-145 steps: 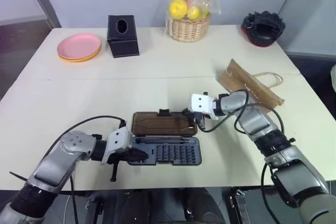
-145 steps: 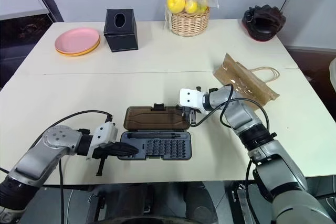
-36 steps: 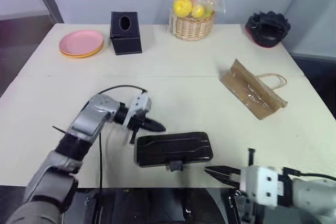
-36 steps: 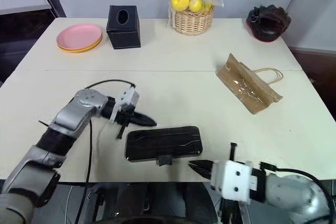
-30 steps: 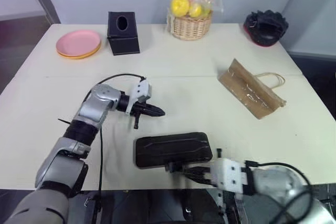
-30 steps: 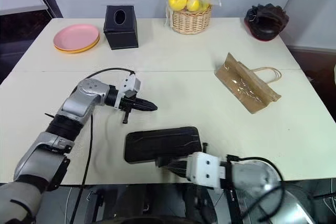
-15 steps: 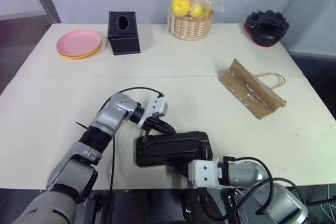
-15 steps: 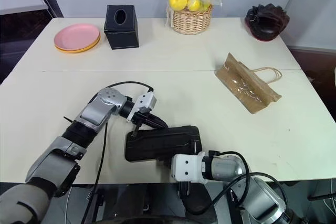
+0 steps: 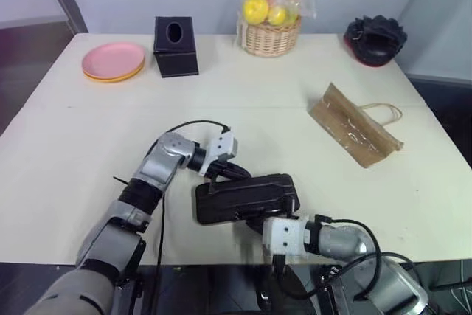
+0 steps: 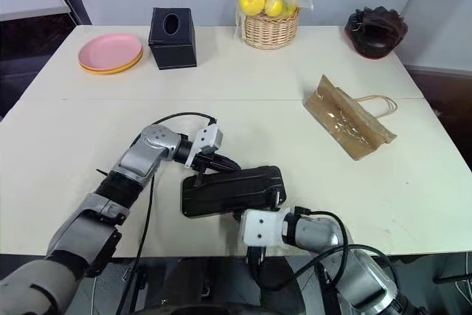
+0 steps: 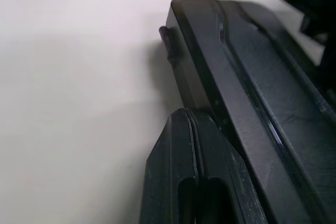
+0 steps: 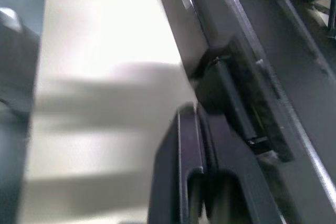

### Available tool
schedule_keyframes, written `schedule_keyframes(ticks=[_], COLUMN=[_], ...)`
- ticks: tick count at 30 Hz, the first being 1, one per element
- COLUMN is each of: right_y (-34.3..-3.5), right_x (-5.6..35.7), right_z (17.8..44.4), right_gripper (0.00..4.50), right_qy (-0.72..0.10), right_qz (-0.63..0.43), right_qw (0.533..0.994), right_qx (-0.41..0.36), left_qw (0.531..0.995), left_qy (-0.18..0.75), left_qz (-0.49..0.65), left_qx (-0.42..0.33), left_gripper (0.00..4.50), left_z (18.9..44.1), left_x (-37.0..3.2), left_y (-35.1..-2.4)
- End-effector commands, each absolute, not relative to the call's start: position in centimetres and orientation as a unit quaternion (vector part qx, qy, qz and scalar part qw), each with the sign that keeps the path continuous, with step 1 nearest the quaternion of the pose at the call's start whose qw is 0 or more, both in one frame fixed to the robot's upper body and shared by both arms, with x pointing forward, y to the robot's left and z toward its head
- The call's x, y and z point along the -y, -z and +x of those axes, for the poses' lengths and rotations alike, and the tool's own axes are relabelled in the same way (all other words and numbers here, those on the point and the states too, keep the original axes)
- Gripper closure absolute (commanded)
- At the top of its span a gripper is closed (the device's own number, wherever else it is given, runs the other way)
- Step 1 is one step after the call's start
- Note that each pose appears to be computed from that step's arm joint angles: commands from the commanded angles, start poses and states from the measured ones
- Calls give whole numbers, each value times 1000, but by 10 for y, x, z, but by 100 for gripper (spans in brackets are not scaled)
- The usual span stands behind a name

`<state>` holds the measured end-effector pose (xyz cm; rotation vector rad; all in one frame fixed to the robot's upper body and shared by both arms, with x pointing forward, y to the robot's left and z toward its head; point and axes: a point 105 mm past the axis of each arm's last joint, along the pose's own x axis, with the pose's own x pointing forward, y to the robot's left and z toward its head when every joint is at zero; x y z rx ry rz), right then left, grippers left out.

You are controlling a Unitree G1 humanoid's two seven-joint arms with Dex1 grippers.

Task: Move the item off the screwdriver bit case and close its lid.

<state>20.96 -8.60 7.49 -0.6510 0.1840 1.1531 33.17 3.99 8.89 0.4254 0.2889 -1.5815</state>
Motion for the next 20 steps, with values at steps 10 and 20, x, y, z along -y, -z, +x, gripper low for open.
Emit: schedule_keyframes(ticks=[10, 20], right_y=[-181, -212], right_x=[182, 235], right_z=[189, 194], right_gripper=[6, 6], right_qy=[-546, -536], right_qz=[-156, -134], right_qw=[807, 809], right_qx=[-162, -201], left_qw=[716, 781], left_qy=[653, 575], left_qz=[221, 188], left_qx=[-109, -157], left_gripper=[117, 117], left_z=[299, 223], left_x=[-185, -215], left_y=[-211, -220])
